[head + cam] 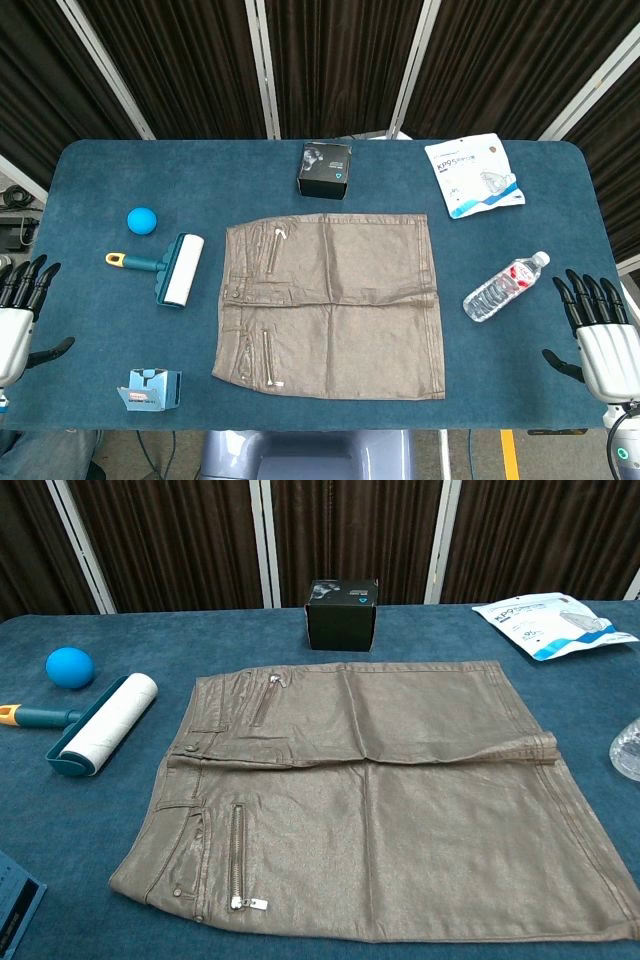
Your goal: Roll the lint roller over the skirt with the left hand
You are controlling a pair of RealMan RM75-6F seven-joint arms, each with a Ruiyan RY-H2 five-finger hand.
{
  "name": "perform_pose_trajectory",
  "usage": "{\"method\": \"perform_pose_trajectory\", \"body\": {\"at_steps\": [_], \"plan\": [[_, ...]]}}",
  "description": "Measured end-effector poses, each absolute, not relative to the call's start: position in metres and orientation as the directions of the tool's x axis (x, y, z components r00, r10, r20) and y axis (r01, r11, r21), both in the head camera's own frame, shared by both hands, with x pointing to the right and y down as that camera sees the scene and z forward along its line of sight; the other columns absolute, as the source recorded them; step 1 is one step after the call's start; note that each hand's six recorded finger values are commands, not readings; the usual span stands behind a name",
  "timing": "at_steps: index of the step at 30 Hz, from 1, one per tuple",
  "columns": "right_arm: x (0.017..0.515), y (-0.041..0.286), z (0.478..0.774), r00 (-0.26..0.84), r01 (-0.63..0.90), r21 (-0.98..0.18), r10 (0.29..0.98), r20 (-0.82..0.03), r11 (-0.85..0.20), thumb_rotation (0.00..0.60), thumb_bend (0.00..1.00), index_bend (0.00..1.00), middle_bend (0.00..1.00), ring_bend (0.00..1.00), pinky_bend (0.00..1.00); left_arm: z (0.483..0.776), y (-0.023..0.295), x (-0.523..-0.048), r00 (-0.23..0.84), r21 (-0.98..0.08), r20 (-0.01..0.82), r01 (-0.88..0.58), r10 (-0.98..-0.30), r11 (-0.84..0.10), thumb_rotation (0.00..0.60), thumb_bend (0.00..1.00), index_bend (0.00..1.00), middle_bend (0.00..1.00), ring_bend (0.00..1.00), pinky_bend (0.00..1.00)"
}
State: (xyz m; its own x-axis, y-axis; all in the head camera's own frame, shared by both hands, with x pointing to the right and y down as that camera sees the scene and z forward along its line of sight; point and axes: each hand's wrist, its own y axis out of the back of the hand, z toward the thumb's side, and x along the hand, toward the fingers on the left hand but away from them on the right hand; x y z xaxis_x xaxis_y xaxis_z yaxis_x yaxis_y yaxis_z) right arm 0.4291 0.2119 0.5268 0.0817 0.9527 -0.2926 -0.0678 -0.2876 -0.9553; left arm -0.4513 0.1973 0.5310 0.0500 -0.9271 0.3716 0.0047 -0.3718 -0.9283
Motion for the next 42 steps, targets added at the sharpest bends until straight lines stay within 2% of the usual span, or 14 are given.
{"method": "perform_pose_trajectory", "body": {"at_steps": [8, 12, 16, 19, 24, 27, 33, 42], "plan": [[0.432, 0.209, 0.525, 0.072, -0.055, -0.958, 0.956, -0.285, -0.282, 0.6, 0.0, 0.0, 0.0, 0.0, 0.0, 0.551, 0.187, -0.457, 0.03, -0.915, 0.404, 0.009, -0.914, -0.404, 0.6, 0.03, 0.0, 0.0, 0.0, 0.0], [0.437, 0.206, 0.527, 0.052, -0.05, -0.956, 0.955, -0.293, -0.29, 0.6, 0.0, 0.0, 0.0, 0.0, 0.0, 0.584, 0.168, -0.462, 0.01, -0.89, 0.455, 0.013, -0.89, -0.455, 0.6, 0.05, 0.0, 0.0, 0.0, 0.0], [0.441, 0.203, 0.531, 0.032, -0.056, -0.952, 0.952, -0.304, -0.302, 0.6, 0.0, 0.0, 0.0, 0.0, 0.0, 0.621, 0.149, -0.466, 0.009, -0.867, 0.496, 0.057, -0.868, -0.495, 0.6, 0.17, 0.08, 0.0, 0.0, 0.04], [0.443, 0.2, 0.535, 0.018, -0.07, -0.948, 0.949, -0.313, -0.311, 0.6, 0.0, 0.0, 0.0, 0.0, 0.0, 0.651, 0.135, -0.468, 0.007, -0.847, 0.528, 0.082, -0.849, -0.526, 0.6, 0.3, 0.22, 0.08, 0.02, 0.12], [0.45, 0.198, 0.541, -0.015, -0.082, -0.94, 0.944, -0.33, -0.33, 0.6, 0.0, 0.0, 0.0, 0.0, 0.0, 0.701, 0.118, -0.467, -0.004, -0.803, 0.59, 0.1, -0.808, -0.587, 0.6, 0.39, 0.28, 0.13, 0.08, 0.18], [0.454, 0.197, 0.543, -0.03, -0.086, -0.938, 0.942, -0.334, -0.335, 0.6, 0.0, 0.0, 0.0, 0.0, 0.0, 0.725, 0.112, -0.46, -0.005, -0.779, 0.623, 0.079, -0.782, -0.622, 0.6, 0.4, 0.29, 0.13, 0.09, 0.18], [0.457, 0.196, 0.545, -0.04, -0.091, -0.936, 0.94, -0.338, -0.34, 0.6, 0.0, 0.0, 0.0, 0.0, 0.0, 0.747, 0.104, -0.445, 0.01, -0.777, 0.629, 0.025, -0.777, -0.629, 0.6, 0.41, 0.29, 0.12, 0.09, 0.19], [0.46, 0.195, 0.547, -0.046, -0.095, -0.933, 0.938, -0.344, -0.347, 0.6, 0.0, 0.0, 0.0, 0.0, 0.0, 0.756, 0.099, -0.428, 0.047, -0.775, 0.631, 0.007, -0.774, -0.632, 0.6, 0.41, 0.29, 0.12, 0.13, 0.22]]}}
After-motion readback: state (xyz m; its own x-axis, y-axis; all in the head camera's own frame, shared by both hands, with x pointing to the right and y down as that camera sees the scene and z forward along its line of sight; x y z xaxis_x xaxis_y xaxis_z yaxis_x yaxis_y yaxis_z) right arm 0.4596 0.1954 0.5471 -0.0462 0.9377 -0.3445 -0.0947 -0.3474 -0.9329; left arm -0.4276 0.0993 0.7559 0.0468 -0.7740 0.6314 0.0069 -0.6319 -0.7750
